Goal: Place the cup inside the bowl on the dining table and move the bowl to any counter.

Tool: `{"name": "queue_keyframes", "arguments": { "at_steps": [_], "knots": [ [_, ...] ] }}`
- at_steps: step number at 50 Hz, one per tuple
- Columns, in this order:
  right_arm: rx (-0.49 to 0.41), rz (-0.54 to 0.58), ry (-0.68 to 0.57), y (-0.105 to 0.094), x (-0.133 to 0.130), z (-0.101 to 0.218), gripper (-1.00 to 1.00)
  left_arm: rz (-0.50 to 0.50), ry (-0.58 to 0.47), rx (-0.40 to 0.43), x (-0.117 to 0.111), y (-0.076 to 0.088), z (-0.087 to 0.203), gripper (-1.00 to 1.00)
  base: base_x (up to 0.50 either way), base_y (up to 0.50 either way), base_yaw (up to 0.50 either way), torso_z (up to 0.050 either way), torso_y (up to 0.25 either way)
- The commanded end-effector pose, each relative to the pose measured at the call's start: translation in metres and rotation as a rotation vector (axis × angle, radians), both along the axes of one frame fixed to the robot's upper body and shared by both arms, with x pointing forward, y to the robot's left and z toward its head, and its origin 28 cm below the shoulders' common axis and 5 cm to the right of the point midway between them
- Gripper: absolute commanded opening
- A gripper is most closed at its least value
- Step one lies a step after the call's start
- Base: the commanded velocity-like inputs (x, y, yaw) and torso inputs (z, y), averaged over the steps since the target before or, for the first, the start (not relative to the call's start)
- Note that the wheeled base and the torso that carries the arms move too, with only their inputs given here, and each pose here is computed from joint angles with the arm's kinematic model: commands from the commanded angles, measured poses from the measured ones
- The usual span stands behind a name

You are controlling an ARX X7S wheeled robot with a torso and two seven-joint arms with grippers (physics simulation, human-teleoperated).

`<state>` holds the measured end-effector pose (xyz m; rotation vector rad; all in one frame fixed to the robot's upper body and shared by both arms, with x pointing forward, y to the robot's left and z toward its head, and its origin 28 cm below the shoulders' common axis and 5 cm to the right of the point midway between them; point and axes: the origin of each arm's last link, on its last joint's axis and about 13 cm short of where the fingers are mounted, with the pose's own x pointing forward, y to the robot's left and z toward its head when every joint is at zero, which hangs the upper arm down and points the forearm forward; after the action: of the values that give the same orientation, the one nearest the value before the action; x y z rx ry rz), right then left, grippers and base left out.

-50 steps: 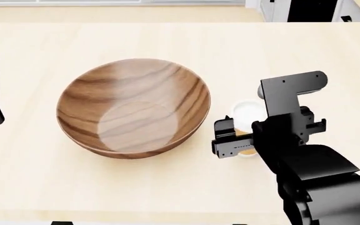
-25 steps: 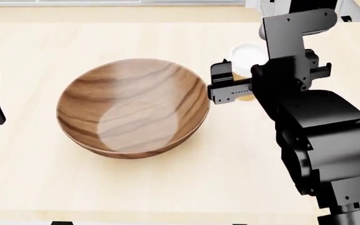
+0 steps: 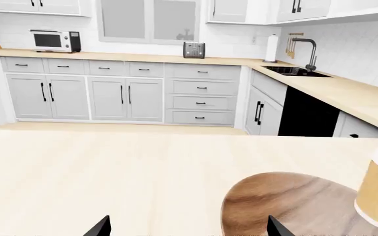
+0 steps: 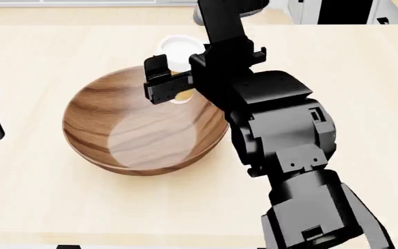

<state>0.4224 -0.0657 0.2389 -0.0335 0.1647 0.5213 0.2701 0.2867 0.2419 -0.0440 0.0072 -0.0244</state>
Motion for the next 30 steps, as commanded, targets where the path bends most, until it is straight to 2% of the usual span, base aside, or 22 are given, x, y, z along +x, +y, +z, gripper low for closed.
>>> {"name": "queue_keyframes", "arguments": {
  "at_steps": [1, 12, 28, 29, 30],
  "knots": [
    [-0.018, 0.111, 0.100, 0.024, 0.000, -0.029, -1.00, 0.002, 0.003, -0.004, -0.004, 0.006, -0.002, 1.00, 0.00, 0.00, 0.00, 0.000, 0.000],
    [-0.034, 0.134, 0.160, 0.028, -0.003, -0.044, -1.00, 0.000, 0.010, -0.008, -0.007, 0.010, -0.003, 1.00, 0.00, 0.00, 0.00, 0.000, 0.000],
    [-0.026, 0.114, 0.142, 0.028, -0.002, -0.039, -1.00, -0.004, 0.012, -0.007, -0.009, 0.011, -0.003, 1.00, 0.00, 0.00, 0.00, 0.000, 0.000],
    [-0.026, 0.113, 0.140, 0.028, -0.002, -0.039, 1.00, -0.004, 0.012, -0.007, -0.010, 0.011, -0.003, 1.00, 0.00, 0.00, 0.00, 0.000, 0.000],
    [-0.025, 0.113, 0.139, 0.028, -0.002, -0.038, 1.00, -0.004, 0.012, -0.007, -0.009, 0.011, -0.003, 1.00, 0.00, 0.00, 0.00, 0.000, 0.000]
  ]
}}
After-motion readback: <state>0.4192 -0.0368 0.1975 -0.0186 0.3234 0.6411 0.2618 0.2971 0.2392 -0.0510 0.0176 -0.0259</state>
